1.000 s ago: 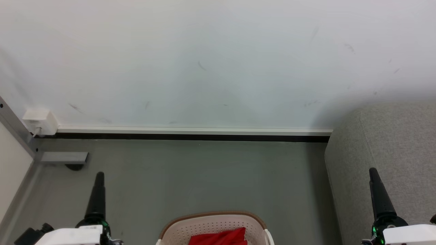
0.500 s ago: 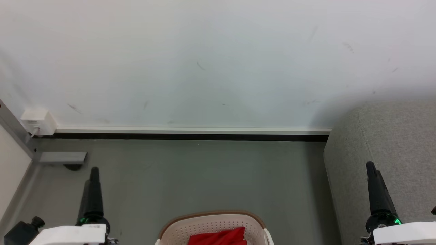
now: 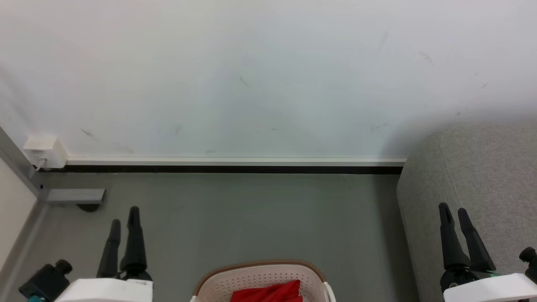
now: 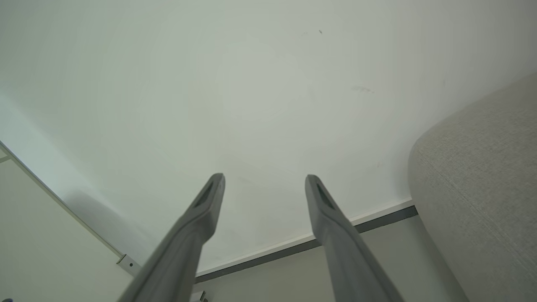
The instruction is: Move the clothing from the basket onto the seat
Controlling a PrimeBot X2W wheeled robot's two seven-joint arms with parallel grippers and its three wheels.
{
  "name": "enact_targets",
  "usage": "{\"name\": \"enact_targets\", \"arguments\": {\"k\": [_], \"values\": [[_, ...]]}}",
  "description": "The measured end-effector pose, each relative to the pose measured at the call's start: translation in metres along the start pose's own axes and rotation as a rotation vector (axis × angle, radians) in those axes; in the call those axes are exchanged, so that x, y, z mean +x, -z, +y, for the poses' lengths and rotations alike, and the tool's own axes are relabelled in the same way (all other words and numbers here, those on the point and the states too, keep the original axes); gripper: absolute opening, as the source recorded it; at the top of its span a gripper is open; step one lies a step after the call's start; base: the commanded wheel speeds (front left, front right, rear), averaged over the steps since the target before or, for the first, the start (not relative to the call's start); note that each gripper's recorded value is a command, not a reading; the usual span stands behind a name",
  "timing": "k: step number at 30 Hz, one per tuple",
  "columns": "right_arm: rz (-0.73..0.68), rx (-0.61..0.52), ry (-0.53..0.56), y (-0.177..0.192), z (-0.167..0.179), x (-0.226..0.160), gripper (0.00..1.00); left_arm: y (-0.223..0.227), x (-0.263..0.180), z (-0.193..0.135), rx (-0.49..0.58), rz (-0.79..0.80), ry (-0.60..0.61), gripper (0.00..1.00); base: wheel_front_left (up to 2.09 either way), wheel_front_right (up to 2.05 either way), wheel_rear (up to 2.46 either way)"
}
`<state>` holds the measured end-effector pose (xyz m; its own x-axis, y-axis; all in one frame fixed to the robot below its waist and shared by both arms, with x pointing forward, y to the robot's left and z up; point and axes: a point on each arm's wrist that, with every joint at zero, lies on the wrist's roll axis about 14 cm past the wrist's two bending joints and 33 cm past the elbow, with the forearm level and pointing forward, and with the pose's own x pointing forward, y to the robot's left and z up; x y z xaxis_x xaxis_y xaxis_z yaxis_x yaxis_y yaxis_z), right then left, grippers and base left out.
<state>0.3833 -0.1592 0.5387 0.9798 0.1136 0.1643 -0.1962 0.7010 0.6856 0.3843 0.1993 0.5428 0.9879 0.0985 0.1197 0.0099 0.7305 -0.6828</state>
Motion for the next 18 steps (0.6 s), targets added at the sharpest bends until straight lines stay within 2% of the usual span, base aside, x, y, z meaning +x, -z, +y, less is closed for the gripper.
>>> {"name": "enact_targets", "arguments": {"k": [6, 18], "values": [[0.032, -0.128, 0.008, 0.006, -0.009, -0.002, 1.0, 0.01, -0.002, 0.002, 0.133, 0.025, -0.003, 1.0, 0.0, 0.0, 0.0], [0.127, -0.265, 0.046, 0.023, -0.028, -0.006, 1.0, 0.025, -0.006, 0.007, 0.369, 0.058, -0.011, 1.0, 0.0, 0.0, 0.0]]}}
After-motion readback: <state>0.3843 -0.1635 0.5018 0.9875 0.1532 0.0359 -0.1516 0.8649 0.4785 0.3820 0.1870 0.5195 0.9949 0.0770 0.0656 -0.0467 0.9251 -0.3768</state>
